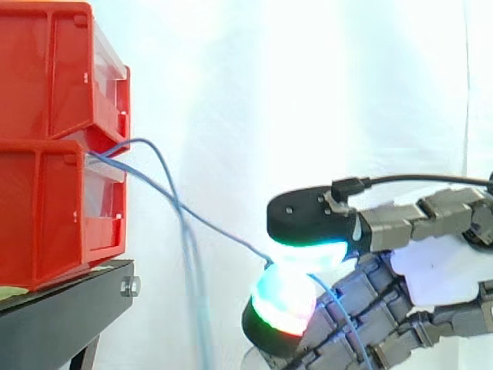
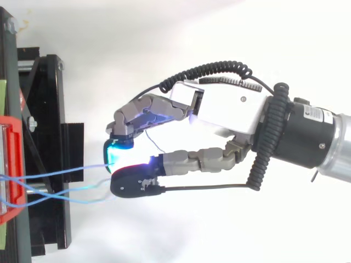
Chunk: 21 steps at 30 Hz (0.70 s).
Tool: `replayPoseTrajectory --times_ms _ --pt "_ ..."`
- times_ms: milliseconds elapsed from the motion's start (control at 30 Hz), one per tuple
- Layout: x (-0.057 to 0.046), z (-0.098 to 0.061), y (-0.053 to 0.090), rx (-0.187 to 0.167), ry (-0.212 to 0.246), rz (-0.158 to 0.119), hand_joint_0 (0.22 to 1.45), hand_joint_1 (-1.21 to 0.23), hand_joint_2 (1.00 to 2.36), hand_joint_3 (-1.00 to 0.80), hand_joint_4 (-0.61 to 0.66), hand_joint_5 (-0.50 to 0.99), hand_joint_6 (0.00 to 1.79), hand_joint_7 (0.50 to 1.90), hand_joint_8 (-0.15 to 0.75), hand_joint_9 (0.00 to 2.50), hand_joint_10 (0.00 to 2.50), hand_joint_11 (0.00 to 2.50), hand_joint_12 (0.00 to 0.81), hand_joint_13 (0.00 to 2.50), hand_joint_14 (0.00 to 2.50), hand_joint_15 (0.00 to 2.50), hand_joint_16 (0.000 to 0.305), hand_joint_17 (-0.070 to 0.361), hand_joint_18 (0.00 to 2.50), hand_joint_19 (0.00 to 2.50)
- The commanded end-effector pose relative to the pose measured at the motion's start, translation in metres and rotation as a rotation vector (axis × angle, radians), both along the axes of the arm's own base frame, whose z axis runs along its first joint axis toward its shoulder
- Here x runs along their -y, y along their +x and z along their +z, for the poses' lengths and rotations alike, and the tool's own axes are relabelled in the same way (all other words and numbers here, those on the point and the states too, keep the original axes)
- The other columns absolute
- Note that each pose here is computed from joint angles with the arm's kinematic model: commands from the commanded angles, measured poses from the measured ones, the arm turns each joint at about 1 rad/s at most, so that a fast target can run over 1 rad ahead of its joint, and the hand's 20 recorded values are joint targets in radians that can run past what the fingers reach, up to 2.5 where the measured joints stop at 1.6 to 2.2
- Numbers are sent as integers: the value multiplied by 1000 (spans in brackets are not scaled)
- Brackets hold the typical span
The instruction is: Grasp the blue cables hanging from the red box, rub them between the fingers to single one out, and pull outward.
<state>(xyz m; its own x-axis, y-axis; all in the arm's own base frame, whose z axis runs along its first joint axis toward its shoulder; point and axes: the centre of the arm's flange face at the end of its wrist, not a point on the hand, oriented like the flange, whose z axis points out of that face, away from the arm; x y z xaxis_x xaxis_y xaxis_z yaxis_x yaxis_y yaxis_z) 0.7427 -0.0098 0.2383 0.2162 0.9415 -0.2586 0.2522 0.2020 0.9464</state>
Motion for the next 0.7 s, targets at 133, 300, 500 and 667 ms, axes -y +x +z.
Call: replayPoseTrajectory --times_ms 133,300,500,667 --pt "0 -12 -1 35 8 0 603 -880 1015 -24 -75 -94 881 1226 222 556 2 79 311 585 15 342 44 99 443 288" --pt "-1 -13 0 42 11 4 604 -878 1015 -25 -61 -95 881 1233 230 583 2 106 311 608 14 362 43 97 462 312" --pt "-1 -12 0 45 11 1 606 -877 1015 -25 -44 -96 883 1232 234 600 4 135 312 625 15 380 43 96 481 336" --pt "-1 -11 0 47 11 -2 607 -872 1016 -38 -25 -98 886 1213 236 608 4 157 313 628 16 397 42 95 488 343"
